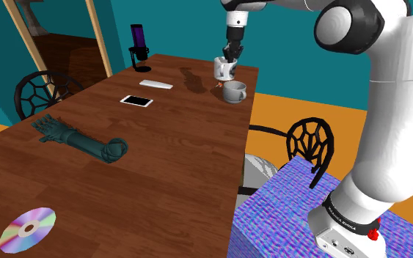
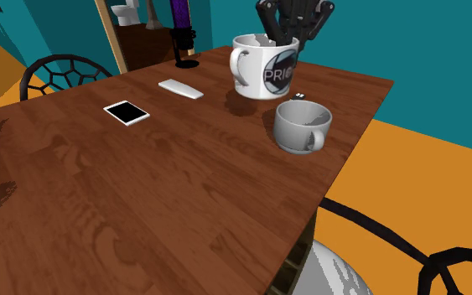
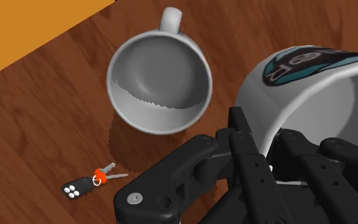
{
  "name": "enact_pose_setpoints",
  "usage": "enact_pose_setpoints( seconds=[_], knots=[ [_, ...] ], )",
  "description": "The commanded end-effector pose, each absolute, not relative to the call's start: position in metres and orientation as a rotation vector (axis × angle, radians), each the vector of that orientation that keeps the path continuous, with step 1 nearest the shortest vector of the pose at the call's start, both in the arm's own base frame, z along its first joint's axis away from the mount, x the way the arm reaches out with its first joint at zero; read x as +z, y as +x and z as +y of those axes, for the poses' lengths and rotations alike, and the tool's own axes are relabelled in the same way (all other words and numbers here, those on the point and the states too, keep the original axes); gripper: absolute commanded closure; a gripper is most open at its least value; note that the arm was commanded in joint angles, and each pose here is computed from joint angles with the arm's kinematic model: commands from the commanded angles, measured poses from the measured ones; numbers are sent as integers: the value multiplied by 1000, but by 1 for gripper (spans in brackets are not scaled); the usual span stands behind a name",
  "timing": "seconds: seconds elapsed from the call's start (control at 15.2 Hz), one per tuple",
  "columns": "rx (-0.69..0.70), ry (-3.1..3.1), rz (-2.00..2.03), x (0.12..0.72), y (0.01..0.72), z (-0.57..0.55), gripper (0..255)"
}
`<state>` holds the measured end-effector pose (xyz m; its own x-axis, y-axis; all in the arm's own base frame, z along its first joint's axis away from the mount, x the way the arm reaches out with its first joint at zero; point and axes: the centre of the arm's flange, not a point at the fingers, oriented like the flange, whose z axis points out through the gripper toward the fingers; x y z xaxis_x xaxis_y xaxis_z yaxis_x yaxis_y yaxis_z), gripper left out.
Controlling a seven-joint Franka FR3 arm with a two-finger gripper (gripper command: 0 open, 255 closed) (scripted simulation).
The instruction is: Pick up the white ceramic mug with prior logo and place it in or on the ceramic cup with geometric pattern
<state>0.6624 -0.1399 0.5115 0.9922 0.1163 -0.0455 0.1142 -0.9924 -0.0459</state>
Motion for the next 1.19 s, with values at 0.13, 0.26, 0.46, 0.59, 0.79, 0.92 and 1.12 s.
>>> enact_pose_setpoints(
  seconds=[0.13, 0.26, 0.46, 0.59, 0.79, 0.92, 1.12],
  knots=[
    [74, -3092, -181, 514, 662, -194, 255],
    [74, -3092, -181, 515, 661, -220, 255],
    [74, -3092, -181, 511, 661, -243, 255],
    [74, -3092, -181, 500, 661, -243, 255],
    [74, -3092, -181, 485, 661, -243, 255],
    [74, -3092, -181, 474, 661, -243, 255],
    [74, -3092, -181, 458, 661, -243, 255]
  ],
)
